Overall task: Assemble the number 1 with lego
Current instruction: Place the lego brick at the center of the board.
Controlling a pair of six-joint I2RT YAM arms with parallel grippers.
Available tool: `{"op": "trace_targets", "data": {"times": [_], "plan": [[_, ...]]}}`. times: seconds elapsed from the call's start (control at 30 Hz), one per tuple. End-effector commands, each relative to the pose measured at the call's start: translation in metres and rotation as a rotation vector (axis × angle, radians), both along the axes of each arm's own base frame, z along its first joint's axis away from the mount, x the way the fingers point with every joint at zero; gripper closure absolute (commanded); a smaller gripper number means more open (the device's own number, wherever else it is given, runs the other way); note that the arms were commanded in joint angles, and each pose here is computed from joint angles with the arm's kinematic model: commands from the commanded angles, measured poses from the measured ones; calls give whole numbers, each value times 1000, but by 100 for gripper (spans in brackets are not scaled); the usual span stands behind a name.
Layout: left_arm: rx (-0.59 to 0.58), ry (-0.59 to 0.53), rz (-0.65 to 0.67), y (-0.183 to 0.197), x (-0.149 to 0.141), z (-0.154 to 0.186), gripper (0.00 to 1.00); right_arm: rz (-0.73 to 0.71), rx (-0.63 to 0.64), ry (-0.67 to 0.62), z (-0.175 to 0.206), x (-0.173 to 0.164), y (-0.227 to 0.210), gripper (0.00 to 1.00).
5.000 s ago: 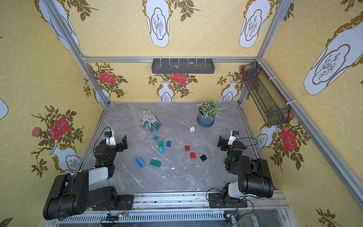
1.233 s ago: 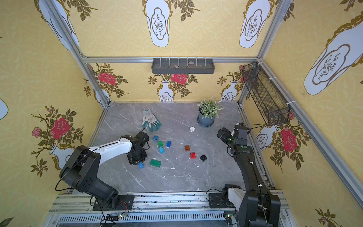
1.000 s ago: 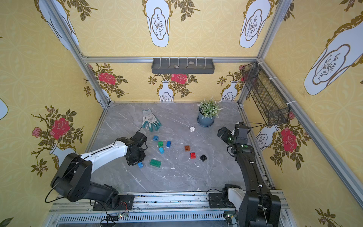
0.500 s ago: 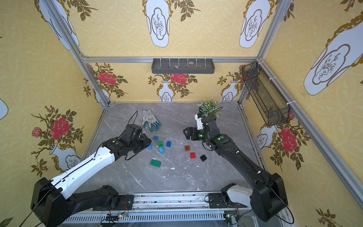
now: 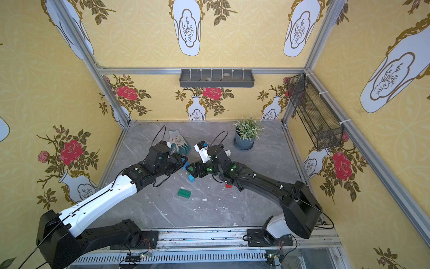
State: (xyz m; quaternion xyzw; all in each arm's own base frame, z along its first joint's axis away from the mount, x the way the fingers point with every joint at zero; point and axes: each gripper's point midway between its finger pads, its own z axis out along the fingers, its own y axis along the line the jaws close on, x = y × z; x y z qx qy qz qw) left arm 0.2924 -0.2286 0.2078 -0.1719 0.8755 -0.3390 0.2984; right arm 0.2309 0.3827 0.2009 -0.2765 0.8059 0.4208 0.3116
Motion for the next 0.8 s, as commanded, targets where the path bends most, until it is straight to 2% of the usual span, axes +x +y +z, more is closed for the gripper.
{"op": "trace_targets", "data": {"times": [0.0,0.77], "plan": [[-22,-35,-5,-3,3,8,91,-4,78,-21,17,7,12,28],[-40,-43,-21,-7,3,8,95,48,144,9,16,9,34,63]]}}
